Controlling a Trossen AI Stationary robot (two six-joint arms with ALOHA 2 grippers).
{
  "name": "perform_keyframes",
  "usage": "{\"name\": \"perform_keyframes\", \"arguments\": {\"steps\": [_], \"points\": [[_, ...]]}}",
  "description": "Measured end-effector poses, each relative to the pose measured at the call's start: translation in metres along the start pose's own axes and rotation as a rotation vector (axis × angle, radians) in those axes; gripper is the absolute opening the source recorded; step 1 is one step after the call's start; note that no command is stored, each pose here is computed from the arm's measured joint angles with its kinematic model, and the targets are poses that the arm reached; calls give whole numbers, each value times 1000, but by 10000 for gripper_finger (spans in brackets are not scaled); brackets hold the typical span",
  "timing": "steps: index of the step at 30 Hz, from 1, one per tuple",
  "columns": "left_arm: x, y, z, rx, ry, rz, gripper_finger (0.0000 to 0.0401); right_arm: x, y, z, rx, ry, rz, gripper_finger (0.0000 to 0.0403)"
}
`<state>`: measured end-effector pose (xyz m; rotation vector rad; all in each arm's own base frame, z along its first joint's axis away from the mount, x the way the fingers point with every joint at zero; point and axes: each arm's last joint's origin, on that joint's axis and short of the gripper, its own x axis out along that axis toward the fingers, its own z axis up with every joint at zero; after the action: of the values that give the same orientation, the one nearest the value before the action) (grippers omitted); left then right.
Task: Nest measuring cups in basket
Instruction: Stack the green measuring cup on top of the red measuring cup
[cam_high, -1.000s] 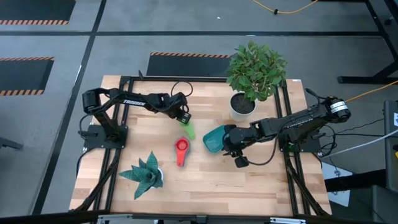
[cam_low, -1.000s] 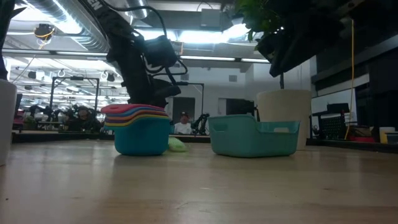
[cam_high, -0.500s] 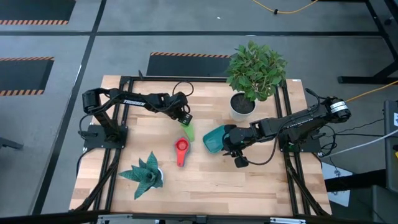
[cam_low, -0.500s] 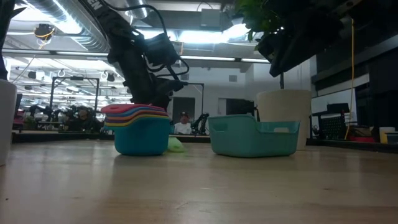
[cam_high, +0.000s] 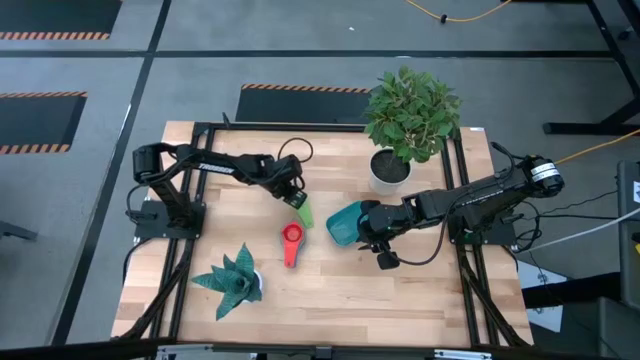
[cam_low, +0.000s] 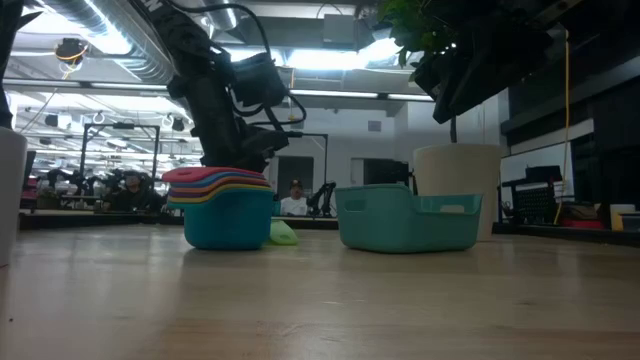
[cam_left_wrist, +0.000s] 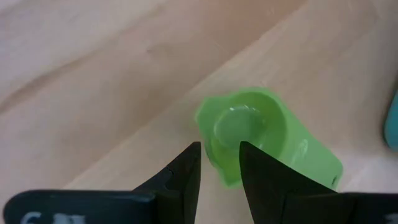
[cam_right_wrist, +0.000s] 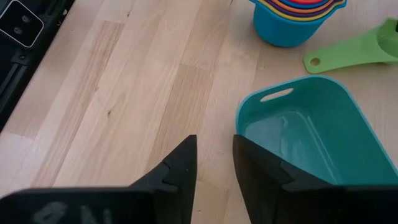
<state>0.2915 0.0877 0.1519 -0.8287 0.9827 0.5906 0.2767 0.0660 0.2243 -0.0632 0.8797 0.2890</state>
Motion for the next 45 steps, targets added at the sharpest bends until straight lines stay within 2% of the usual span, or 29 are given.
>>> {"name": "perform_keyframes", "arguments": {"steps": [6, 13, 27, 38, 45], "points": [[2, -7, -8, 19, -46, 70, 103, 0, 0, 0, 0, 0, 0, 108], [3, -9, -9, 25, -49, 70, 86, 0, 0, 1, -3, -11, 0, 108], [12, -7, -10, 25, -31, 86, 8, 0, 0, 1, -5, -12, 0, 108], [12, -8, -10, 50, -35, 82, 6, 0, 0, 1, -5, -11, 0, 108], [-6, -14, -4, 78, -74, 31, 4, 0, 0, 1, -5, -11, 0, 108]]}}
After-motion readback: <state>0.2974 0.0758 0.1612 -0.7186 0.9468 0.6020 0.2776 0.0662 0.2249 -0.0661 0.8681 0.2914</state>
